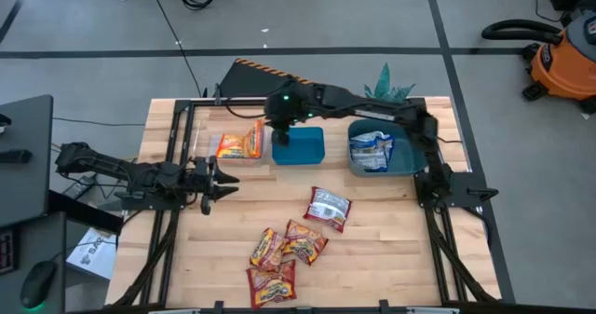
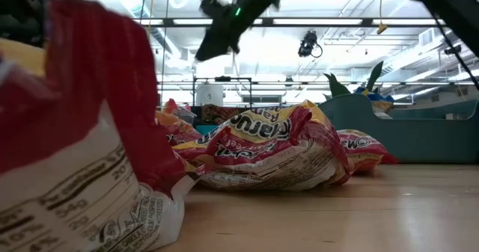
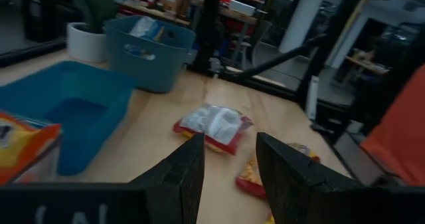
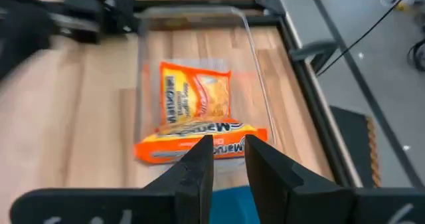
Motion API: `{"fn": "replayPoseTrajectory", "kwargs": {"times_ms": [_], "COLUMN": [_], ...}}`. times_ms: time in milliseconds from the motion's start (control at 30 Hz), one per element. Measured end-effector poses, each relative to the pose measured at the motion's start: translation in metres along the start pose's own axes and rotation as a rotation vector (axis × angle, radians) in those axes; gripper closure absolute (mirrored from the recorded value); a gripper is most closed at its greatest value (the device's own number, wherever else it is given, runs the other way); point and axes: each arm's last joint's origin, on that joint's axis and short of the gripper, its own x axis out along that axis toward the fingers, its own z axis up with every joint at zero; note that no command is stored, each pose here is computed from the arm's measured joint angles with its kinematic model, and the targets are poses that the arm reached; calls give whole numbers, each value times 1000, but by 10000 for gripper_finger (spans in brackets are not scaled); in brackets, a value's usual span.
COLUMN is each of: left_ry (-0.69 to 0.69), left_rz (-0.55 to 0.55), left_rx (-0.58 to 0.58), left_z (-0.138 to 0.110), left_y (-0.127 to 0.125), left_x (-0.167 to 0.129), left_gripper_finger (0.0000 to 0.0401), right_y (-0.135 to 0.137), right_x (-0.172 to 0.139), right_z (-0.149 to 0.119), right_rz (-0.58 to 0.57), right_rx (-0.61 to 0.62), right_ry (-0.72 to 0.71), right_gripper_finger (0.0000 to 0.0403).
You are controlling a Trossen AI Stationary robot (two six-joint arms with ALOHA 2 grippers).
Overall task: Sort Maruchan noodles
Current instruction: Put the red noodle pack into the blue bin
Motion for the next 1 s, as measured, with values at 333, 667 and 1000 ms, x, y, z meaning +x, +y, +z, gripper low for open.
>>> {"fn": "replayPoseTrajectory", "kwargs": {"times_ms": [333,667,1000], "left_ry": [-15,-35,-177], "left_rz": [68,117,200], "left_rx": [4,58,251], "left_z": [0,1,15], "left_y": [2,4,2], "left_x": [0,0,-2], "left_gripper_finger": [259,259,259], "right_y": [68,144,183], "right_x": [-39,-14,-2], "right_z": [-14,-81,-118], "right_rz": [67,188,232], "right_rx": [-17,-194,-189], "right_ry": [202,443,476], "right_gripper_finger": [311,312,297]}}
